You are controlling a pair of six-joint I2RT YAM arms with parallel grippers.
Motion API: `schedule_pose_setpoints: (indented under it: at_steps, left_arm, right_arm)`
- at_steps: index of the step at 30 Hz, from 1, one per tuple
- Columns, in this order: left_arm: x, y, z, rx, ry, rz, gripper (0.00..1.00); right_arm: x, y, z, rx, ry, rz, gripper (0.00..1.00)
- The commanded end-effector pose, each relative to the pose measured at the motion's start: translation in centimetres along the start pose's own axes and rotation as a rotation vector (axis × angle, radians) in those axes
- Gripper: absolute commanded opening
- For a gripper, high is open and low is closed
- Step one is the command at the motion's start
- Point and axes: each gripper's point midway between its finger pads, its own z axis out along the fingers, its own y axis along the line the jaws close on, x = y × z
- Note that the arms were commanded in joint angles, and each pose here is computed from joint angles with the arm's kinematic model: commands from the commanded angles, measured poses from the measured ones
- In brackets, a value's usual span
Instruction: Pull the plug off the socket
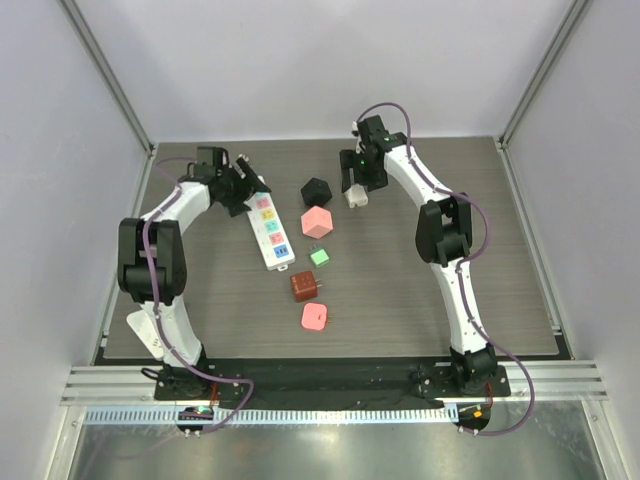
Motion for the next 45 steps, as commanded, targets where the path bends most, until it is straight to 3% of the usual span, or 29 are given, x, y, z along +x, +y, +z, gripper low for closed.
schedule_pose_setpoints:
  at_steps: [1, 5, 9, 13, 24, 45]
  left_arm:
    - [-1.6, -2.9, -3.3, -0.094, -0.103, 0.207, 0.8]
    - [-0.2, -0.9, -4.4, -0.355, -0.14, 0.322, 0.84]
    - [1.6, -0.6, -4.2, -0.432, -0.116, 0.299, 0.85]
    - [2.9, 0.2, -4.1, -0.522, -0.128, 0.31, 0.86]
    - [5.9, 0.5, -2.0, -0.593, -0.092, 0.382, 0.95]
    - [7.9, 3.6, 1.0, -0.624, -0.026, 0.415, 0.95]
  right_arm:
    - [-2.0, 1.1, -1.1, -0.037, -0.062, -0.029, 0.82]
    - [-3.1, 0.8, -3.1, -0.017, -0.107, -0.048, 0.9]
    - [-4.6, 1.0, -6.7, -0.037, -0.194, -0.058, 0.94]
    - [-3.9, -0.7, -7.1, -0.039, -0.188, -0.056, 0.96]
    - [-1.5, -8.6, -8.3, 0.003, -0.16, 0.022, 0.98]
    - [-0.8, -12.2, -9.5, 0.007, -0.197, 0.062, 1.0]
